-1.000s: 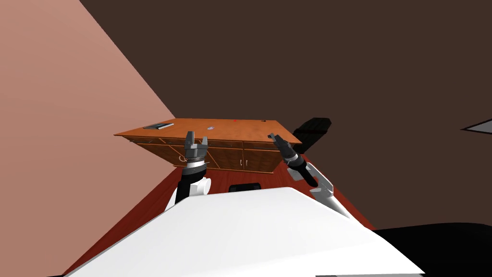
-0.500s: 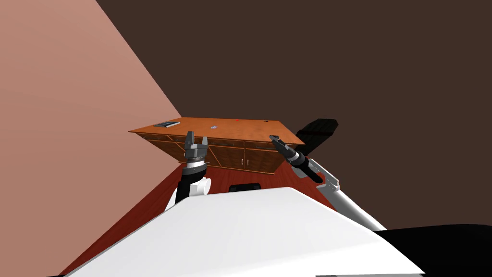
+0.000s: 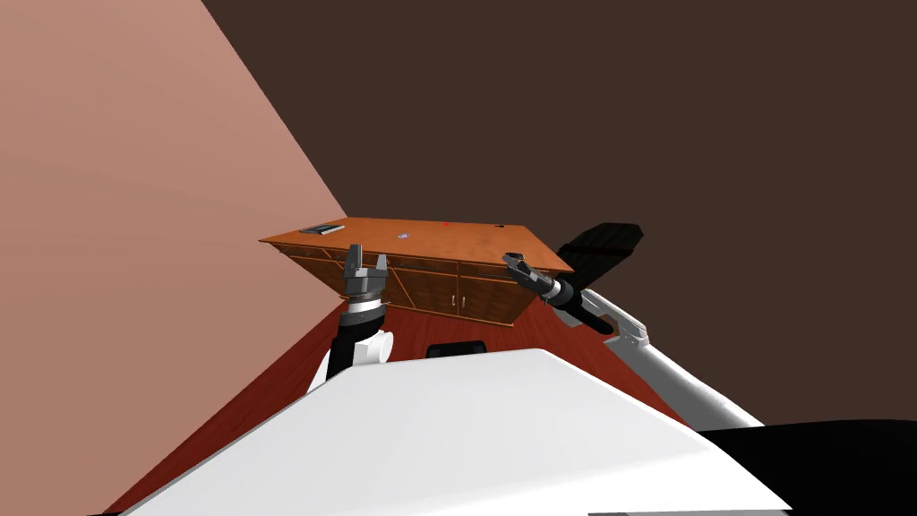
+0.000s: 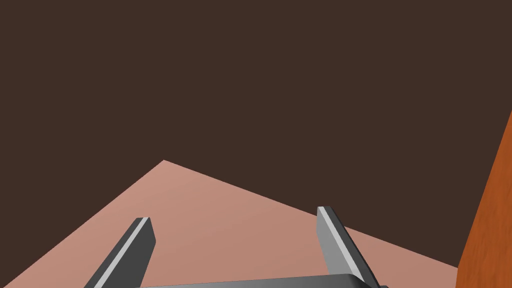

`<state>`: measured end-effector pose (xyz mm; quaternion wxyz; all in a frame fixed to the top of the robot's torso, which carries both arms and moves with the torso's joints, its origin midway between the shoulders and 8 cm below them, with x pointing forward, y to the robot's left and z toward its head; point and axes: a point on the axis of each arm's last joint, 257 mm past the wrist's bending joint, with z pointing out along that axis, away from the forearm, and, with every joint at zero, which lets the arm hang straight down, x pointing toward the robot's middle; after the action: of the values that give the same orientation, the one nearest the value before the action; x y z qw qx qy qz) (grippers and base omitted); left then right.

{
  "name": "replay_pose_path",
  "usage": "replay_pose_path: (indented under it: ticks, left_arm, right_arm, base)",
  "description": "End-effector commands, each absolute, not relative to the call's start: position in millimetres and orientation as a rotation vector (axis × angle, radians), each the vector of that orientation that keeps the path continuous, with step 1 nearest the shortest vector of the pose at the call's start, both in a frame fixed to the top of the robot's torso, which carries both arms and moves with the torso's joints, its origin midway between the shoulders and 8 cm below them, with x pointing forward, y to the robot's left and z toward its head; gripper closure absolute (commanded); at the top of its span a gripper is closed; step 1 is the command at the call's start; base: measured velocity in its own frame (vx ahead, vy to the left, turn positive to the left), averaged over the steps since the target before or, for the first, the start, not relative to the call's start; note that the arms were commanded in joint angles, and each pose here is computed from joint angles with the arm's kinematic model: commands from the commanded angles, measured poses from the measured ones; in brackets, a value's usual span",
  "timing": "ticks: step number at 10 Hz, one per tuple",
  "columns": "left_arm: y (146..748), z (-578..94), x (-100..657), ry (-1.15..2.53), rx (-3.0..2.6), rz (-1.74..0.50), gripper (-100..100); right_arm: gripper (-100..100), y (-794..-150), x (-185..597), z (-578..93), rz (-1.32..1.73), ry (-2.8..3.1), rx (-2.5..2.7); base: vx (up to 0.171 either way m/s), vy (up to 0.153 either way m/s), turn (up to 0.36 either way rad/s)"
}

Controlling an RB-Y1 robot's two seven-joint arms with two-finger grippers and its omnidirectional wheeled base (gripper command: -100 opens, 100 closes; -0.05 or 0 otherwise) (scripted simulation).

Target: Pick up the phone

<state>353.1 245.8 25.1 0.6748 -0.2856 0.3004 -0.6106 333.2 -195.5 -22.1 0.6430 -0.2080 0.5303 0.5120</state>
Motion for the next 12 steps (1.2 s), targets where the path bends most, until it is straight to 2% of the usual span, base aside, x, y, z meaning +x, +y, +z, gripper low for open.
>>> replay_pose_path:
  ticks: [1,12]
  left_arm:
    - [246,25,353,0.676,-0.643,-1.374,0]
    - [246,25,353,0.676,-0.643,-1.374,0]
  right_arm:
    - [-100,-197,332,-30,1.144,1.247,-0.531]
    - [-100,-242,337,-87,0.947,1.534,-0.860]
  base:
    - [-0.013,-0.015,0.062]
    - [-0.005,-0.016,0.100]
